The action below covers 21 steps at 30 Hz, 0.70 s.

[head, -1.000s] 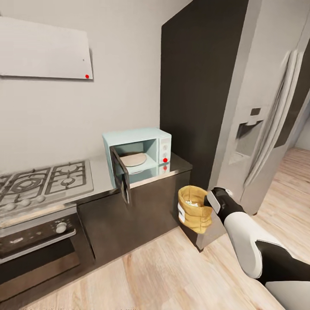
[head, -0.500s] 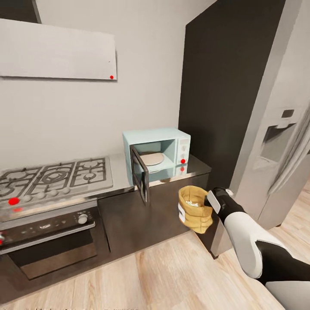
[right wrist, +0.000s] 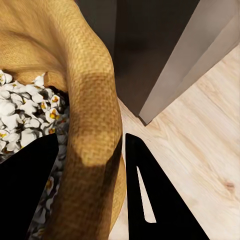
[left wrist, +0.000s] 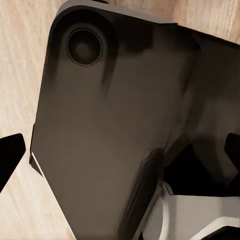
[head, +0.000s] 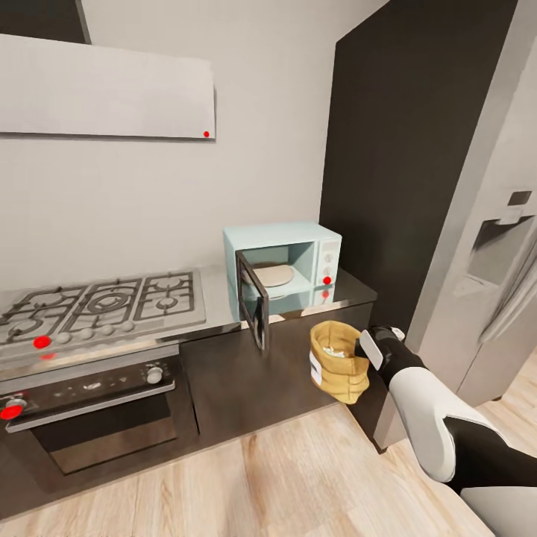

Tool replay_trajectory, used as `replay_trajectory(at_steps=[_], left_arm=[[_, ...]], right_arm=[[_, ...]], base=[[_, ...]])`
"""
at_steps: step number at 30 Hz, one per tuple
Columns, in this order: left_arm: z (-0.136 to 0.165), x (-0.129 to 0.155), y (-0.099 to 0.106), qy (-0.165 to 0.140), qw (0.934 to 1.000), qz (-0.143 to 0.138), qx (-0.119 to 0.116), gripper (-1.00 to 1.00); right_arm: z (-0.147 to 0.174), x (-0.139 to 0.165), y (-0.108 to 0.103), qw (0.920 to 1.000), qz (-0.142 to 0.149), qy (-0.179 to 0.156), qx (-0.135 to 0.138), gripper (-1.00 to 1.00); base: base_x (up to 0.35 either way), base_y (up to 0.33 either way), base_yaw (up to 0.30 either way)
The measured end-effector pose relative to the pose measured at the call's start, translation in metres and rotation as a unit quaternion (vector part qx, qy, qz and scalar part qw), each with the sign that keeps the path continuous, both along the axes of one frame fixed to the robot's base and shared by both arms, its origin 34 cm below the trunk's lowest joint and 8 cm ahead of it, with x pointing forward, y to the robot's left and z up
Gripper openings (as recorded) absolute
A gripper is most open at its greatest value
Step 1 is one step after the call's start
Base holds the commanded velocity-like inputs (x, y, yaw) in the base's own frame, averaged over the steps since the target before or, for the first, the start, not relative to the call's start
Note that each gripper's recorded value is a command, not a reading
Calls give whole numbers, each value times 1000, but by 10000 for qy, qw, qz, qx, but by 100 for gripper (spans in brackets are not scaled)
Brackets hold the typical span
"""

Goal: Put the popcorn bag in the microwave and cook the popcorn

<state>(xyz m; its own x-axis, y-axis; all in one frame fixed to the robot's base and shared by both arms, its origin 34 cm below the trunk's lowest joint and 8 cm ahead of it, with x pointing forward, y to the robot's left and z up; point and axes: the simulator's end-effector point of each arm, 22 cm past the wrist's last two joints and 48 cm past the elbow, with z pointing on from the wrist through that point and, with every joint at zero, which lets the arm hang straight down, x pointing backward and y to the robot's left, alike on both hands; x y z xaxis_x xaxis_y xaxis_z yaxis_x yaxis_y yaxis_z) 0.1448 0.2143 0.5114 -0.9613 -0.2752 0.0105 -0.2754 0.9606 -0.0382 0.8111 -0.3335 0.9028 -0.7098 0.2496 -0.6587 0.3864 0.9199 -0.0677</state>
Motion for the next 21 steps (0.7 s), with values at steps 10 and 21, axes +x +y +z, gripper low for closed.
replay_trajectory(at_steps=[10, 21], left_arm=[[0, 0, 1, 6, 10000, -2, 8, 100], [0, 0, 1, 4, 10000, 0, 9, 100]], right_arm=[[0, 0, 0, 10000, 6, 14, -21, -100], [0, 0, 1, 10000, 15, 16, -10, -100]], base=[[0, -210, 0], [0, -252, 101]])
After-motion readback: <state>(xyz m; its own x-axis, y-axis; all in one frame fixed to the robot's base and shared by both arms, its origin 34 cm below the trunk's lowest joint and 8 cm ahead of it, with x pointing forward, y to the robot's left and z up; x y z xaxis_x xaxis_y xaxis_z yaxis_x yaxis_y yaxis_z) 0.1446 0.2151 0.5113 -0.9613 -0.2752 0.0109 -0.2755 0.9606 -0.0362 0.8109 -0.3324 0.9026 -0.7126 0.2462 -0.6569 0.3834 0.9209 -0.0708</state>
